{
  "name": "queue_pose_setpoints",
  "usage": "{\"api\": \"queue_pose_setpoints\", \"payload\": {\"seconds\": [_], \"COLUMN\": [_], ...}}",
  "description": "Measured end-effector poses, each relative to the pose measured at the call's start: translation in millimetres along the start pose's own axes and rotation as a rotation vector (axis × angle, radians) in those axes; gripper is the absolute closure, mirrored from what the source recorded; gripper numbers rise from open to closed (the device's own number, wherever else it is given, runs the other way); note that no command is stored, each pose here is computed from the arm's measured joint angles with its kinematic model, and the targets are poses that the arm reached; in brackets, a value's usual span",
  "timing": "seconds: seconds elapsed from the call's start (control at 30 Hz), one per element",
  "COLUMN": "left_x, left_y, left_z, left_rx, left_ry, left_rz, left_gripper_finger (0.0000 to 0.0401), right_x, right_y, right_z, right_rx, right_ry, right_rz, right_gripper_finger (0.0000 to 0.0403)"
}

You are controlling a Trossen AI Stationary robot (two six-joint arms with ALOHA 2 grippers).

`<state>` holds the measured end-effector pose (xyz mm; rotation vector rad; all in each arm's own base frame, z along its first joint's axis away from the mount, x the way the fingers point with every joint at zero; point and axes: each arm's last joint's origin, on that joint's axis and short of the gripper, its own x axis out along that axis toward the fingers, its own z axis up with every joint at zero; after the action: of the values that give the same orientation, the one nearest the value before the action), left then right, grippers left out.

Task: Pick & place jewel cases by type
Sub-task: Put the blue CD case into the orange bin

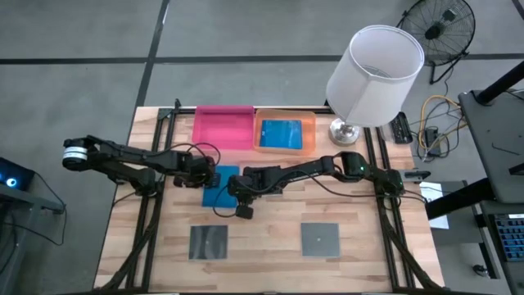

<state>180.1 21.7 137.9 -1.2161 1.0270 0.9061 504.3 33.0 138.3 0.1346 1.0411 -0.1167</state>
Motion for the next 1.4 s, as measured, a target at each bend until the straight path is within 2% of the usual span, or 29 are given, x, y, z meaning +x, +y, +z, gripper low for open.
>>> {"api": "queue_pose_setpoints", "payload": {"seconds": [0.53, 0.67, 0.87, 1.27, 1.4], "left_x": [-6.2, -16.0, -20.9, -20.2, -20.0], "left_y": [-13.0, -24.7, -28.4, -26.3, -25.9], "left_z": [2.1, 3.2, 3.3, 2.6, 3.3], "left_rx": [-0.02, -0.024, -0.038, -0.023, -0.014], "left_ry": [0.005, 0.013, 0.025, 0.032, 0.007], "left_rz": [-0.153, -0.312, -0.391, -0.37, -0.362], "left_gripper_finger": [0.0219, 0.0219, 0.0219, 0.0219, 0.0219], "right_x": [0.5, 0.1, -1.2, -1.3, -18.1], "right_y": [2.7, 0.7, 1.2, 1.1, 0.9], "right_z": [0.1, 3.2, 5.3, 4.1, 8.1], "right_rx": [-0.005, 0.0, -0.001, 0.002, 0.046], "right_ry": [-0.006, -0.03, -0.049, -0.036, -0.033], "right_rz": [0.031, 0.022, -0.007, -0.009, -0.008], "right_gripper_finger": [0.0394, 0.0394, 0.0394, 0.0394, 0.0395]}}
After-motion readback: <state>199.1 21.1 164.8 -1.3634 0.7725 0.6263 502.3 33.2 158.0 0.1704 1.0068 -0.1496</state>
